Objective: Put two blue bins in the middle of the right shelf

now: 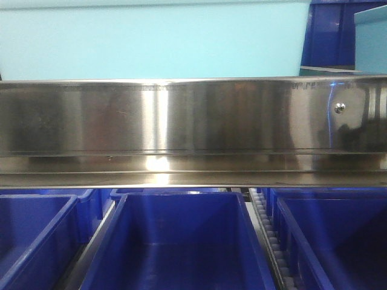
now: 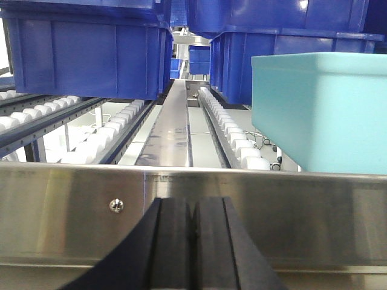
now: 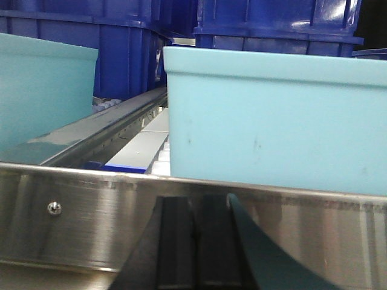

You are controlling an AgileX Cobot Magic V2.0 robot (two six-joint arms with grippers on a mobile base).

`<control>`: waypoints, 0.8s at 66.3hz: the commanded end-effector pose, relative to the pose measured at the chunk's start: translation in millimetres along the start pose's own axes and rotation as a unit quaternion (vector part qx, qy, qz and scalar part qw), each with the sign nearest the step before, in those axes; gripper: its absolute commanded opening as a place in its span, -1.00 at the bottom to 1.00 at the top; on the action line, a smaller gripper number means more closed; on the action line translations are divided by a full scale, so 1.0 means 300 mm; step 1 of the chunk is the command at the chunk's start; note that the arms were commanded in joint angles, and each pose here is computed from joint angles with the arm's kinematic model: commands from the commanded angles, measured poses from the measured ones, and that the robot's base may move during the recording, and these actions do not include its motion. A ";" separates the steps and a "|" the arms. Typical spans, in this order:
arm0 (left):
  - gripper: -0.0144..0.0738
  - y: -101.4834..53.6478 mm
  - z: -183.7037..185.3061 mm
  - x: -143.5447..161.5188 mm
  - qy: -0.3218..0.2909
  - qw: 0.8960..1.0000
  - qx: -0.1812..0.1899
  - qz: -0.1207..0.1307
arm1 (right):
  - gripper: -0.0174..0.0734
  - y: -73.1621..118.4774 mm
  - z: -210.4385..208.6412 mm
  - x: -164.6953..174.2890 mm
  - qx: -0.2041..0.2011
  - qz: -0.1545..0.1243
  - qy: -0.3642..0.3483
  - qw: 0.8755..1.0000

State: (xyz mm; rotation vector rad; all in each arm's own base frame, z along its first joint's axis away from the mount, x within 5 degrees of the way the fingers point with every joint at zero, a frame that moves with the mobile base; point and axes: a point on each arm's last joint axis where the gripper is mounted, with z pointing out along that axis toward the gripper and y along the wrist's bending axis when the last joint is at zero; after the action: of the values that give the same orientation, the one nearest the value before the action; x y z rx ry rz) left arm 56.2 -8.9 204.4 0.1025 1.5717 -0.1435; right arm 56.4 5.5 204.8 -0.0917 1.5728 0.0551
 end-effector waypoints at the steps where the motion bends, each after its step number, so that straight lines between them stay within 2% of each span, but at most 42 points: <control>1: -0.92 0.000 -0.001 -0.010 -0.013 1.000 -0.001 0.000 | -0.97 0.000 -0.001 -0.007 0.000 -0.005 -0.012 1.000; 24: -0.92 0.000 -0.001 -0.011 -0.014 1.000 -0.001 0.000 | -0.97 0.000 -0.001 -0.007 0.000 -0.005 -0.012 1.000; 53: -0.92 -0.001 -0.004 -0.045 -0.071 0.997 0.001 0.000 | -0.97 -0.002 -0.002 -0.026 0.003 -0.005 -0.042 0.999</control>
State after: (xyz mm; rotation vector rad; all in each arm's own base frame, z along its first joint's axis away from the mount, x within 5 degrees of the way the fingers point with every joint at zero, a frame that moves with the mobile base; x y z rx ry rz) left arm 55.8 -8.8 213.4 0.0961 1.4734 -0.1485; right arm 56.4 5.3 208.2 -0.0874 1.5349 0.0537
